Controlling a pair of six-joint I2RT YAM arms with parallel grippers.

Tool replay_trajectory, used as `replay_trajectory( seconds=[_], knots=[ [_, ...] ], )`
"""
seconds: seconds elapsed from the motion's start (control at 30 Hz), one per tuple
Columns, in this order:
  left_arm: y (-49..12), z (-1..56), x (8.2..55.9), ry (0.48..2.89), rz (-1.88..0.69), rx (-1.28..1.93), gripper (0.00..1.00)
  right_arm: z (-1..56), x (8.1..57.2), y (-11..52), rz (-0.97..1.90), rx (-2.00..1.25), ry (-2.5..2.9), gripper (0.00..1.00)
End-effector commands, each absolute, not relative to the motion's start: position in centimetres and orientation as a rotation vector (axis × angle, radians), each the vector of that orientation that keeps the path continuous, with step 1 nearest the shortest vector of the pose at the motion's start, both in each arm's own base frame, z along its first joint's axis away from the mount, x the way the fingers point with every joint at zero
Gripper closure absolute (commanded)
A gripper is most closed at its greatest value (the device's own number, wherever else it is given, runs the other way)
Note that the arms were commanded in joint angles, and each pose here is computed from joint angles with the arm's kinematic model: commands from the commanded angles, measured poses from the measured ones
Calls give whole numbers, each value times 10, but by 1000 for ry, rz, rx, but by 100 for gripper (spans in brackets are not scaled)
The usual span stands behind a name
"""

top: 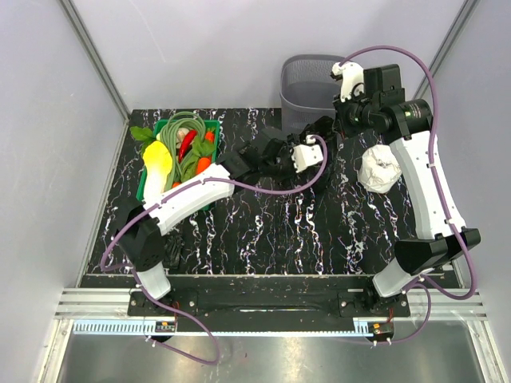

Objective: Put the trash bags into the trash bin

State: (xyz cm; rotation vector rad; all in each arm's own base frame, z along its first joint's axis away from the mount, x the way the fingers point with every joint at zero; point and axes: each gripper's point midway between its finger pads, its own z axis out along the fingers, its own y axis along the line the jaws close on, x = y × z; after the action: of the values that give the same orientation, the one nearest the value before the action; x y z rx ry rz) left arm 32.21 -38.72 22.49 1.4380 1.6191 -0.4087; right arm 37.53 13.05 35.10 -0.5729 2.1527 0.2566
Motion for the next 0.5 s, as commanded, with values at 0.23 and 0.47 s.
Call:
replay_trajectory(
  seconds=[0.23,0.47],
  knots=[
    [-356,281,340,1452,-284,1485,11,362,361,127,280,-586,2136,100],
    [-361,263,318,1358,-389,1655,11,361,360,131,316,-609,2139,100]
  ],
)
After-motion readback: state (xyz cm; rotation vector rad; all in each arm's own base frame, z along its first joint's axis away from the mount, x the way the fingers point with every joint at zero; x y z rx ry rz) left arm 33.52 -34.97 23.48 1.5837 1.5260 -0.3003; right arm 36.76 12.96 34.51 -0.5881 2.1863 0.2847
